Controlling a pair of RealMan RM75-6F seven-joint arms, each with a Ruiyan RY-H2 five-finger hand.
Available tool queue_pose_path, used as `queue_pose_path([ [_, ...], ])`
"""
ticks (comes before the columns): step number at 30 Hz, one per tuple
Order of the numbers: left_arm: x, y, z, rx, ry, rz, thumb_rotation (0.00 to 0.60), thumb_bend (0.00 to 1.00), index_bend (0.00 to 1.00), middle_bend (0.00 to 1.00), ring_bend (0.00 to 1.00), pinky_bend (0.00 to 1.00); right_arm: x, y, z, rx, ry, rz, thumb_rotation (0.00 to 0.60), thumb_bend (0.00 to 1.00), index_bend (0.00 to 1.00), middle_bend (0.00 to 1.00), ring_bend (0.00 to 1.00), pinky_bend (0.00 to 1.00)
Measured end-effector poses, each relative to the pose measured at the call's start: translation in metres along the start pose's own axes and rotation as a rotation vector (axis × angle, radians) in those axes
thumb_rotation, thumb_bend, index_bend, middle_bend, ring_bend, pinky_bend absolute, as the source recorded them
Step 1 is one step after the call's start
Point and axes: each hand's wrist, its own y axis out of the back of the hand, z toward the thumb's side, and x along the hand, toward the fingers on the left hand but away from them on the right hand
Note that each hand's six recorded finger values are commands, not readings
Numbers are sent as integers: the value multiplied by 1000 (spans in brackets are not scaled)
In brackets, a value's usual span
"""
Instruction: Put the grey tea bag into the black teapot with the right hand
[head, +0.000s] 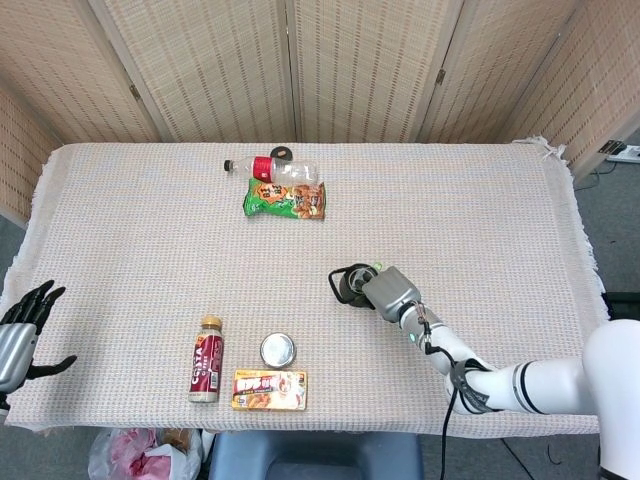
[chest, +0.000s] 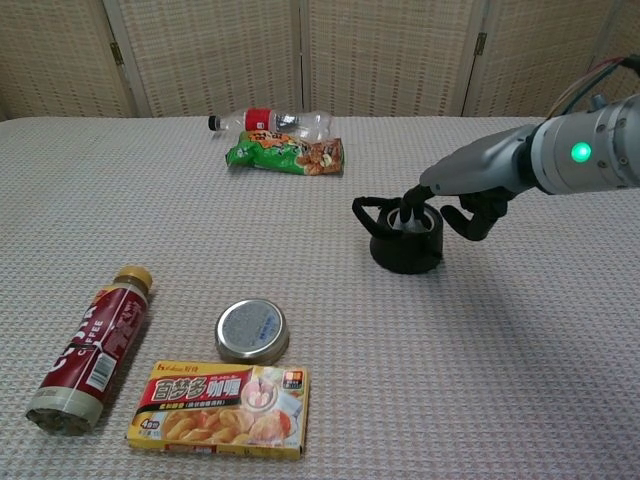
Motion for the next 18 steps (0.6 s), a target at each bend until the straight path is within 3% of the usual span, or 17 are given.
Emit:
queue_pose_path([
  [18, 1, 0, -2, -7, 4, -6, 600, 193, 0, 0, 0, 177, -19, -17, 5, 34, -2, 38, 600, 829, 169, 160, 832, 1000],
])
